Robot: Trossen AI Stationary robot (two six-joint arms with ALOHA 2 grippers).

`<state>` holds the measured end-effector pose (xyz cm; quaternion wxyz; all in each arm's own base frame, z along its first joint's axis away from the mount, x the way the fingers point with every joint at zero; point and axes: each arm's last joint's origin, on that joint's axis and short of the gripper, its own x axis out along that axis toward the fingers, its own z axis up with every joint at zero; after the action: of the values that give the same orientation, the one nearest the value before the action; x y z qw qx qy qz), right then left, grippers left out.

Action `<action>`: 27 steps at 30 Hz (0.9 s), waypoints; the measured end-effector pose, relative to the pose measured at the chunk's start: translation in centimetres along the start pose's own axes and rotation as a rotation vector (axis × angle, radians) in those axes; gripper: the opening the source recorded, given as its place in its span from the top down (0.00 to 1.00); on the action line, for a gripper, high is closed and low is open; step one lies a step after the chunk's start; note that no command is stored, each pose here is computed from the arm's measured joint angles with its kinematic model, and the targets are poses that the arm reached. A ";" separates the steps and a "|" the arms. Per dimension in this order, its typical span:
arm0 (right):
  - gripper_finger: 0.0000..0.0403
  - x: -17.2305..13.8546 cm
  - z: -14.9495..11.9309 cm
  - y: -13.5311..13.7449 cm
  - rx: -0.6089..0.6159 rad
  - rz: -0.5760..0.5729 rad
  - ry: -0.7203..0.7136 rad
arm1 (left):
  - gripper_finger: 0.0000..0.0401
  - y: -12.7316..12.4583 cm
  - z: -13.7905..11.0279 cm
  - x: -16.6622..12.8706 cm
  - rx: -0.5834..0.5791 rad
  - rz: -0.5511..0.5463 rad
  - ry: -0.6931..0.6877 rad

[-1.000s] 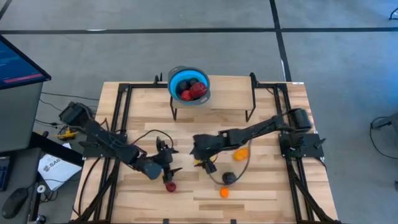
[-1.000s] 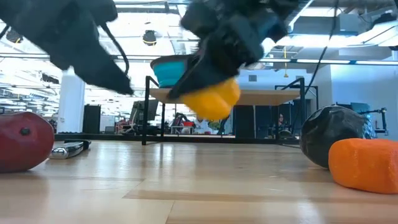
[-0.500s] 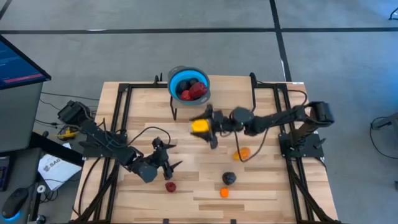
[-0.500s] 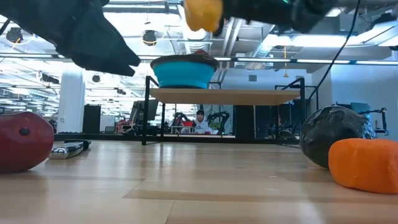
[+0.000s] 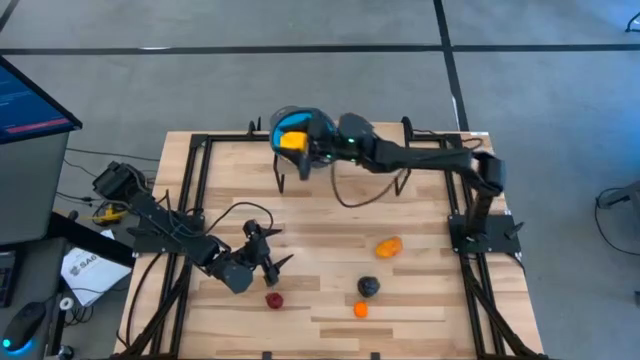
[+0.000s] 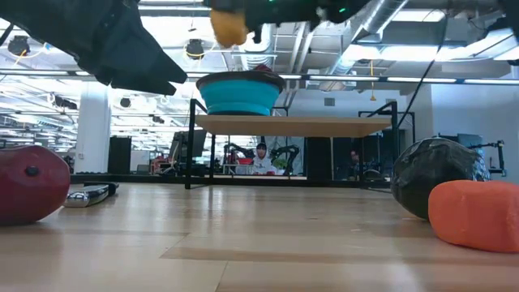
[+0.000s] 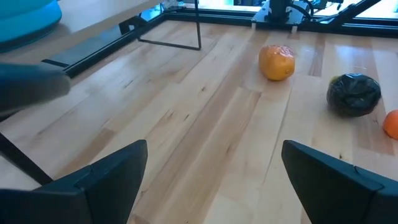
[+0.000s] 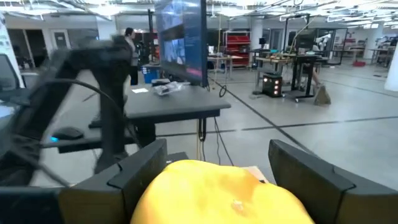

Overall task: Pick & Place Fruit
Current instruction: Put the yellow pepper into the blue strainer bowl on the shelf

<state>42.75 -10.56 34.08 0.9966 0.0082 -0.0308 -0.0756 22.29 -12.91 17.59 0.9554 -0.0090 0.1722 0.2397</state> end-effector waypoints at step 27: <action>0.33 5.4 -4.0 -6.1 0.063 -0.134 0.119 | 0.09 -0.1 0.2 0.0 -0.020 -0.005 -0.011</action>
<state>47.38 -17.31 30.25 0.9886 0.0461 0.0268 -0.1407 22.39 -12.98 17.73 0.9568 -0.0179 0.1645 0.2390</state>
